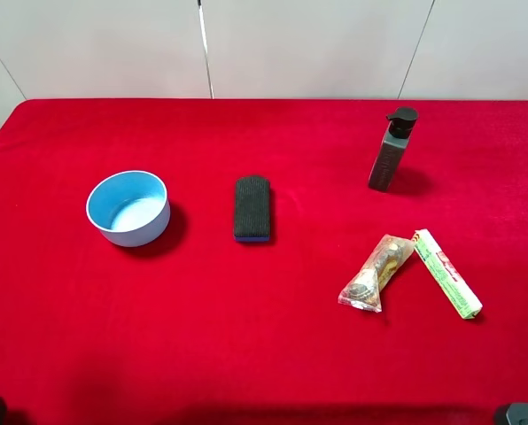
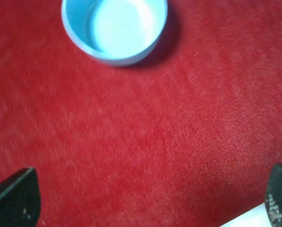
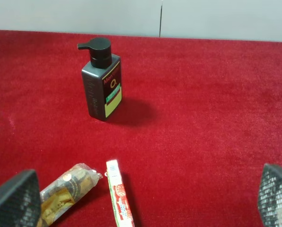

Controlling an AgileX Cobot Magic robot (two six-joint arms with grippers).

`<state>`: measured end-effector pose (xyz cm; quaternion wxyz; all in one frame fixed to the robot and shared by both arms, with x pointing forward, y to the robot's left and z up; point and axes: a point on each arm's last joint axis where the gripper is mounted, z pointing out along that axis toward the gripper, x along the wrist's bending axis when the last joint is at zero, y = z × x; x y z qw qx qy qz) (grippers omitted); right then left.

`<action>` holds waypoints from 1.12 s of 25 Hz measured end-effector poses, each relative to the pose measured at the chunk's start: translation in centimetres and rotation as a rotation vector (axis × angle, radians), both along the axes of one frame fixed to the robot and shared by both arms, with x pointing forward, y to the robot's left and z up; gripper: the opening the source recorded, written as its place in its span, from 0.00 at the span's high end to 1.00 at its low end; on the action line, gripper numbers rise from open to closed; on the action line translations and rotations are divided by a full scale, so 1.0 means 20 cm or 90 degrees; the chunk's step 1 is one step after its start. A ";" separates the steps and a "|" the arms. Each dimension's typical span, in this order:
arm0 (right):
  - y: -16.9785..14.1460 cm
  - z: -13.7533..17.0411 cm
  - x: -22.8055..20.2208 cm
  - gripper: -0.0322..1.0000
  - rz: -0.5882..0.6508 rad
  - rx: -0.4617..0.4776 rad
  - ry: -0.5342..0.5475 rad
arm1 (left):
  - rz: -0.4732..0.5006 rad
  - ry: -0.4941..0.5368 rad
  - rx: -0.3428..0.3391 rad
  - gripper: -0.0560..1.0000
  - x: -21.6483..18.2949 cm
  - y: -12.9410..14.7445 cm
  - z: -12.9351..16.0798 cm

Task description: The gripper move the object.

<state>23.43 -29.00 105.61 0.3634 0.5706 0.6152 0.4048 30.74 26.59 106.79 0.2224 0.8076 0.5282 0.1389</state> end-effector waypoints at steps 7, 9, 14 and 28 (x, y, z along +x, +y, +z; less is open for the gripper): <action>0.00 0.00 0.00 0.30 0.000 0.000 0.000 | 0.036 -0.084 -0.019 0.05 -0.15 0.11 -0.10; 0.00 0.00 0.00 0.30 0.000 0.000 0.000 | 0.049 -0.122 -0.025 0.05 -0.20 0.12 -0.12; 0.00 0.00 0.00 0.30 0.000 0.000 0.000 | 0.113 -0.195 -0.029 0.05 -0.28 0.13 -0.13; 0.00 0.00 0.00 0.30 0.000 0.000 0.000 | 0.173 -0.290 -0.028 0.01 -0.39 0.12 -0.13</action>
